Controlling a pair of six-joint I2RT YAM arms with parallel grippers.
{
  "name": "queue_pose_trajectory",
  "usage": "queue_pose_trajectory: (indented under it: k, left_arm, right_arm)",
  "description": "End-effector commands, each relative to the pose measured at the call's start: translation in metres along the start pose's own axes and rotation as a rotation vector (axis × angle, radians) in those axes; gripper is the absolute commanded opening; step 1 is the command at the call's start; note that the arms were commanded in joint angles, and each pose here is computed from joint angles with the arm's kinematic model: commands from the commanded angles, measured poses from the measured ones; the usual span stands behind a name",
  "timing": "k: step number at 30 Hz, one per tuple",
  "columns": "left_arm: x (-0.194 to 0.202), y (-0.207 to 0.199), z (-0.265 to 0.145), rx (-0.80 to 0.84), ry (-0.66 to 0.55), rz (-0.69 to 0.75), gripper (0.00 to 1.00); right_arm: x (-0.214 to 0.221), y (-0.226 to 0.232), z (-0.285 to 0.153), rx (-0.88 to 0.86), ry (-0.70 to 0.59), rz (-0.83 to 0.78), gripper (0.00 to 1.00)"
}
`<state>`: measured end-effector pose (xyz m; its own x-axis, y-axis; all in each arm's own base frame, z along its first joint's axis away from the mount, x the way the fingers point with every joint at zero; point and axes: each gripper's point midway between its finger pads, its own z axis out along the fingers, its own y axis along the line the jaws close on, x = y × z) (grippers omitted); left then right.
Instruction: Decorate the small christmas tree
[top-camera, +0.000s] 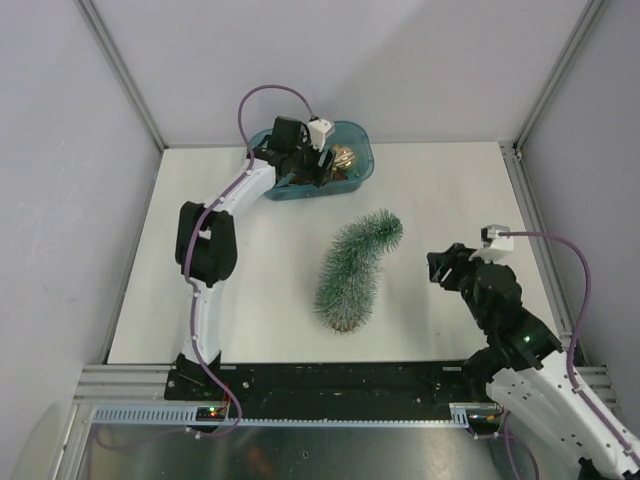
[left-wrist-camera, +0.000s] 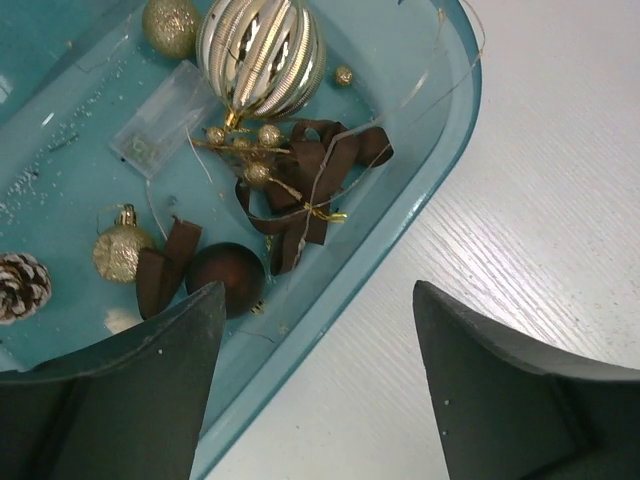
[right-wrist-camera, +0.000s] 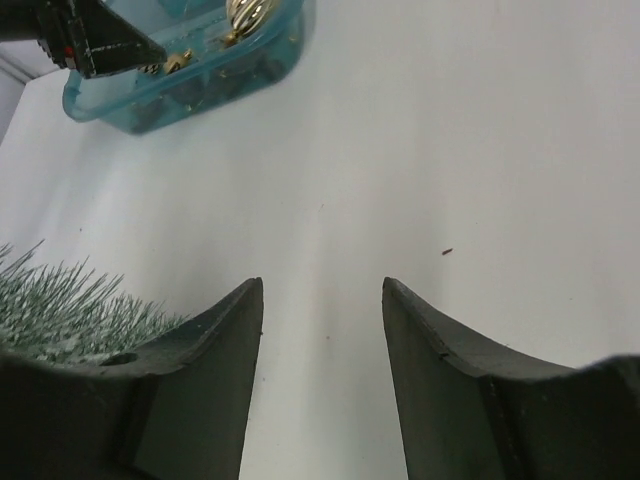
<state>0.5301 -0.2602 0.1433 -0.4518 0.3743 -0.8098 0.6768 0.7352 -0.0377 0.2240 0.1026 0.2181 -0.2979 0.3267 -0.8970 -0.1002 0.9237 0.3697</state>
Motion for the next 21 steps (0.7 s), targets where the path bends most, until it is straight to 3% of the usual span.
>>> queue_pose_trajectory:
  k: [1, 10, 15, 18, 21]
  left_arm:
    - [-0.020, 0.005, 0.006, -0.020, -0.046, 0.071, 0.76]
    - [-0.018, 0.013, 0.019, -0.067, -0.030, 0.109, 0.38]
    - [-0.028, 0.019, 0.014, -0.101, -0.045, 0.135, 0.12]
    - [-0.048, 0.020, -0.006, -0.127, -0.083, 0.156, 0.02]
    - [-0.071, 0.015, -0.037, -0.137, -0.133, 0.183, 0.01]
  right_arm:
    - [-0.023, 0.021, 0.004, -0.146, 0.000, 0.062, 0.55]
    - [-0.028, 0.019, 0.010, -0.174, 0.005, 0.092, 0.47]
    - [-0.031, 0.022, 0.012, -0.187, -0.005, 0.096, 0.41]
    - [-0.035, 0.023, 0.015, -0.193, -0.016, 0.093, 0.37]
    - [-0.035, 0.024, 0.018, -0.198, -0.018, 0.091, 0.36]
